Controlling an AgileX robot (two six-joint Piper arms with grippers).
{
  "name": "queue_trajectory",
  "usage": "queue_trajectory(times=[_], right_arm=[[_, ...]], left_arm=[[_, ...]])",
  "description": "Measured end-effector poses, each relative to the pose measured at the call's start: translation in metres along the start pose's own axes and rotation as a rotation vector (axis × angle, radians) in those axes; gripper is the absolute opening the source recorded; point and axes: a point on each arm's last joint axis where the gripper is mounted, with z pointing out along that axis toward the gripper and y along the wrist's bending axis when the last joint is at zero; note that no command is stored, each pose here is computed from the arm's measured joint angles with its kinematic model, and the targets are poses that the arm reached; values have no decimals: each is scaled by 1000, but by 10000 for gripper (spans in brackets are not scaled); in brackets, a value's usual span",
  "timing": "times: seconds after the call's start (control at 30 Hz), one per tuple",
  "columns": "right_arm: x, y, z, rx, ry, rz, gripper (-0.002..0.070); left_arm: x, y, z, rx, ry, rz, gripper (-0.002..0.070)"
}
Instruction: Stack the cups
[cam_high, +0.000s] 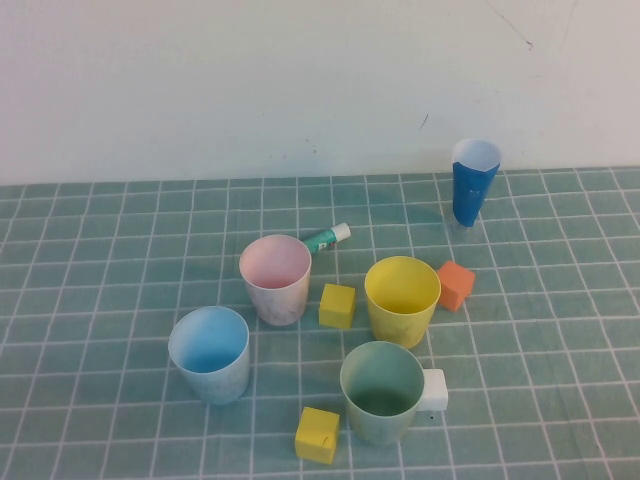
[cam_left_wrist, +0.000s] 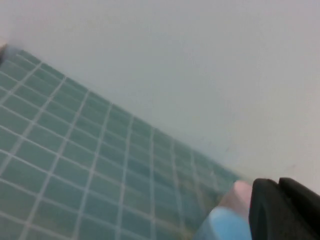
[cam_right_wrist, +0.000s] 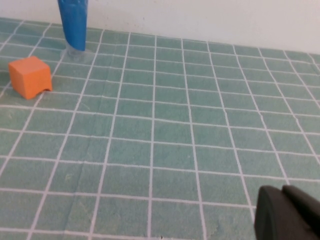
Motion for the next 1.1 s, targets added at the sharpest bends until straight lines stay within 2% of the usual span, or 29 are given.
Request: queue_trajectory(times=[0.07,0.17,0.3,0.47,0.53,0.6,0.67,0.77,0.83,0.93,1.1], right_arm=[[0,0,0,0,0,0,-1],[0,0,0,0,0,0,-1],[0,0,0,0,0,0,-1],[0,0,0,0,0,0,-1],[0,0,0,0,0,0,-1],[0,0,0,0,0,0,-1],[0,0,0,0,0,0,-1],[0,0,0,0,0,0,-1],[0,0,0,0,0,0,-1],[0,0,0,0,0,0,-1],[0,0,0,0,0,0,-1]], left_arm=[[-16,-13,-2,-42,90,198,-3],[-28,-27,3,-50,224,372,-3],[-34,-47,20,3,367,440,-3],[-23,-59,51,79,456,539,2],[-17,-64,62,128,461,601,34],[-12,-69,69,166,472,638,96],[-5,-71,76,177,508,654,193],[7,-69,87,143,590,635,318],[11,-69,93,85,669,598,342],[9,-75,102,2,785,578,330],[-13,-105,124,-67,907,627,277]])
